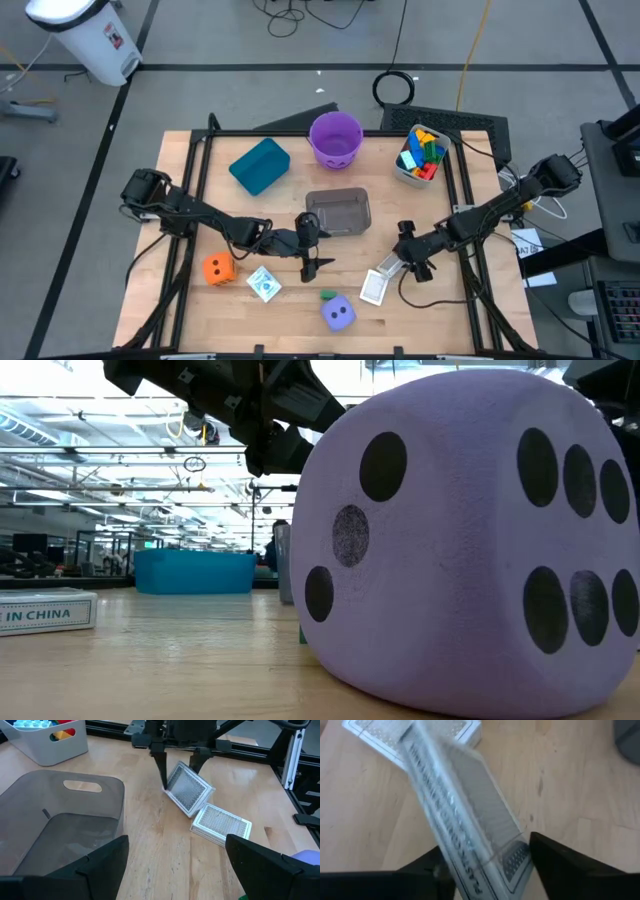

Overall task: Pick & Place Toys
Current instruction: Put the black deck of cards into the transparent black bin

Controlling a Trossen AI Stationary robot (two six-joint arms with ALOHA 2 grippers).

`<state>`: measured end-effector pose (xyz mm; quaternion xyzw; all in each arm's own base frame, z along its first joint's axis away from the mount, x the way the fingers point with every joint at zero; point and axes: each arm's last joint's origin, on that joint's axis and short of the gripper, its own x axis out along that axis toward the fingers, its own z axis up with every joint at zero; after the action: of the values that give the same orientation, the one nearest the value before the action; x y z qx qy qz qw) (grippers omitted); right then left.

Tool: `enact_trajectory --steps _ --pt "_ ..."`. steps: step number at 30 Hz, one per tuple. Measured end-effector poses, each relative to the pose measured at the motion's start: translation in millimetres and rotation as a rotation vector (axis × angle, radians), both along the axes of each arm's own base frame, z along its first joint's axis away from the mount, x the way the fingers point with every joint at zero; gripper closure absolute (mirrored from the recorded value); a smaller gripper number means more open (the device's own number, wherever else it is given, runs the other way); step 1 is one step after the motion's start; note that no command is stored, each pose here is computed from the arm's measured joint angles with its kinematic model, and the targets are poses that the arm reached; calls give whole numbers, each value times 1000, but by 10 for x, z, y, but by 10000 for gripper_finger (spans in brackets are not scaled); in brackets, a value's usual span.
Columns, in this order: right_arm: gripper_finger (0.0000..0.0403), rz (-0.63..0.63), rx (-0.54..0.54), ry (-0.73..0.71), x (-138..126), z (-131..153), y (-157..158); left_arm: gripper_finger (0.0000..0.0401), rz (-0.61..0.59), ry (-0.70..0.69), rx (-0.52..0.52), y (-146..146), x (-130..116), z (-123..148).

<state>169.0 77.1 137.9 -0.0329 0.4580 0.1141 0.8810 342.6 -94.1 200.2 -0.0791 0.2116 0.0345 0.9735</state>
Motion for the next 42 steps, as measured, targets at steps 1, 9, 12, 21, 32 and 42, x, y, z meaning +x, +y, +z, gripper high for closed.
enact_trajectory --steps 1,9,12,21,32,42 --pt "195 4 4 5 -3 -2 0 61 0 0 0 0 0 0" --pt "322 4 4 4 -5 2 0 61 0 -1 0 0 1 1" --pt "366 3 12 -14 -13 36 -5 61 3 -1 0 12 4 2" --pt "370 -125 35 -244 5 410 -43 61 28 -122 -35 83 69 113" --pt "372 -179 33 -433 200 548 -115 61 -8 -273 84 93 284 -77" --pt "371 -124 51 -459 297 531 -139 63 -34 -253 155 104 715 -121"
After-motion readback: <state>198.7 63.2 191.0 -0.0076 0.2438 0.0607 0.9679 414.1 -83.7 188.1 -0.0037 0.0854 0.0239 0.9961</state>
